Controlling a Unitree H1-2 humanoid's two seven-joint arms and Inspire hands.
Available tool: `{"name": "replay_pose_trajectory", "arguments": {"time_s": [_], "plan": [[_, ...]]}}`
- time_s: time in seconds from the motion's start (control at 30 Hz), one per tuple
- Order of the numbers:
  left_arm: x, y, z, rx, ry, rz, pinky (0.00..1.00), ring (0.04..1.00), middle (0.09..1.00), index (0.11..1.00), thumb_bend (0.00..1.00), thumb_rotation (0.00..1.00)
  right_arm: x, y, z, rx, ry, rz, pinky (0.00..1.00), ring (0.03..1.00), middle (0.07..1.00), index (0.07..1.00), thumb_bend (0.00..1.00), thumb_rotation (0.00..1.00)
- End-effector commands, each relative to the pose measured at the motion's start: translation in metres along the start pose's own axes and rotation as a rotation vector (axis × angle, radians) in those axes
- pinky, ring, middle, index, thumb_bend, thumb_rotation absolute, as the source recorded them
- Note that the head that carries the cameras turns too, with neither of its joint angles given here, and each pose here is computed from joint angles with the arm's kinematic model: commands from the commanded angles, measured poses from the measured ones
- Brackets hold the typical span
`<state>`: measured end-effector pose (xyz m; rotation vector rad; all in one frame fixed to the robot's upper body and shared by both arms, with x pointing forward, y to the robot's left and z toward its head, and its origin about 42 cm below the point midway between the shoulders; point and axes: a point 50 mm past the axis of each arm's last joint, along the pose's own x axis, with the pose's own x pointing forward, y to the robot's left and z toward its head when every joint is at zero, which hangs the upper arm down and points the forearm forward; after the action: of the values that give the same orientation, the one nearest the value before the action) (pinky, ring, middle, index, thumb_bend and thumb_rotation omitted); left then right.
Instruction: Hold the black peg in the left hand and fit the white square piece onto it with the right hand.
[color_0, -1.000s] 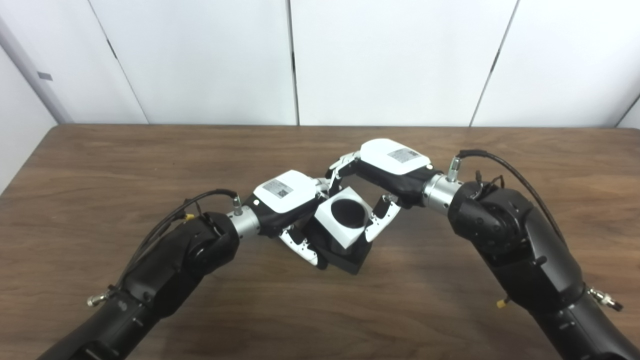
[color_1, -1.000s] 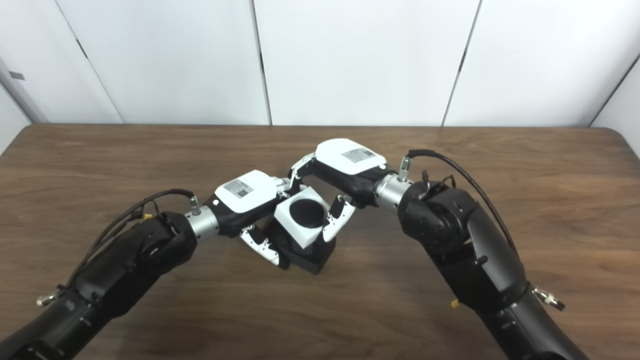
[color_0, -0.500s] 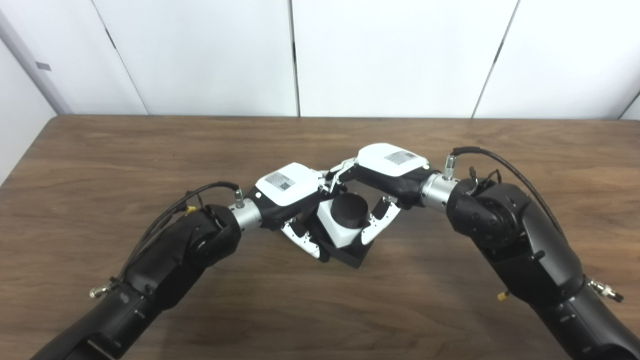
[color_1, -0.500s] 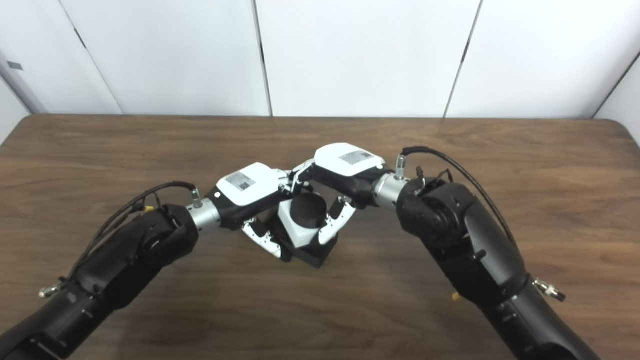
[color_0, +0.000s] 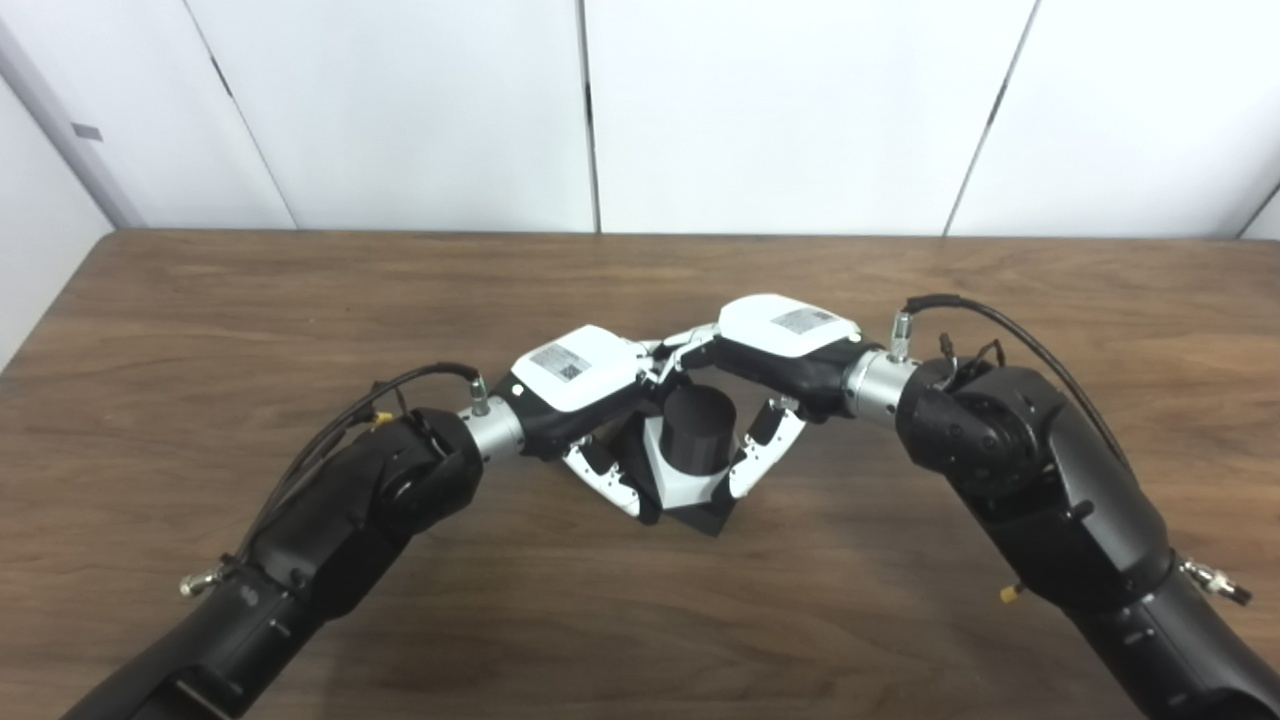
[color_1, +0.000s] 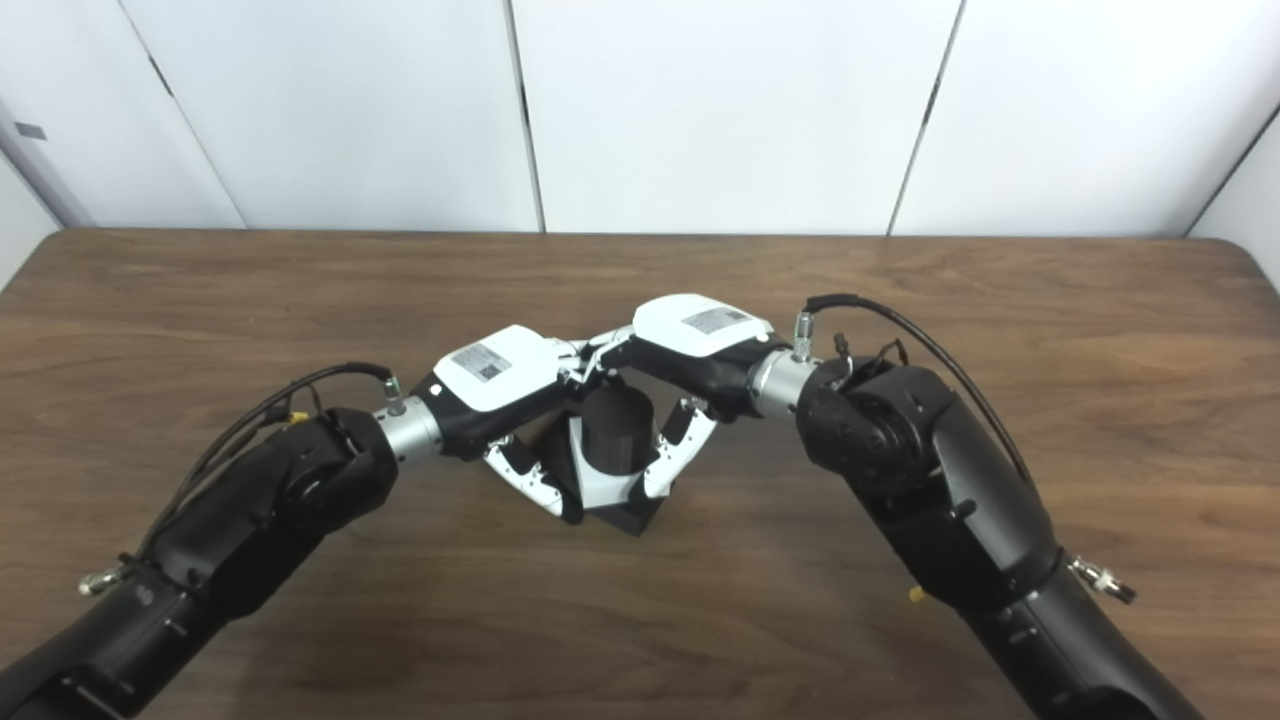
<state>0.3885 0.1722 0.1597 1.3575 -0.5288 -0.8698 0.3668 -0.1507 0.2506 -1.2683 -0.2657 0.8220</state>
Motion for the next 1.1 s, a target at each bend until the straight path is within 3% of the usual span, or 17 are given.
{"name": "replay_pose_trajectory", "arguments": {"time_s": [0.0,0.23,0.47,0.7,0.9,1.07], "plan": [[-0.002,-0.022,0.005,0.027,-0.005,-0.122,0.86,0.932,0.919,0.490,0.52,0.07,-0.004,-0.022,0.004,-0.035,-0.013,-0.056,0.89,0.918,0.915,0.876,0.95,0.30],[-0.004,-0.022,0.003,0.023,0.002,-0.123,0.86,0.937,0.918,0.490,0.52,0.07,-0.013,-0.033,-0.003,-0.032,0.011,-0.090,0.90,0.923,0.921,0.867,0.91,0.25],[-0.004,-0.023,0.001,0.020,-0.002,-0.112,0.85,0.928,0.905,0.489,0.52,0.07,-0.032,-0.054,-0.021,-0.012,0.063,-0.203,0.81,0.875,0.890,0.826,0.79,0.12],[-0.006,-0.023,-0.001,0.025,0.003,-0.110,0.85,0.927,0.906,0.489,0.52,0.07,-0.055,-0.066,-0.051,0.022,0.132,-0.296,0.72,0.844,0.878,0.813,0.81,0.09],[-0.008,-0.023,-0.002,0.031,0.001,-0.113,0.85,0.929,0.908,0.489,0.52,0.07,-0.072,-0.063,-0.063,0.081,0.187,-0.428,0.68,0.827,0.859,0.794,0.80,0.06],[-0.009,-0.024,-0.003,0.025,0.002,-0.115,0.85,0.932,0.909,0.489,0.52,0.07,-0.086,-0.050,-0.065,0.174,0.210,-0.597,0.64,0.779,0.814,0.772,0.77,0.00]]}}
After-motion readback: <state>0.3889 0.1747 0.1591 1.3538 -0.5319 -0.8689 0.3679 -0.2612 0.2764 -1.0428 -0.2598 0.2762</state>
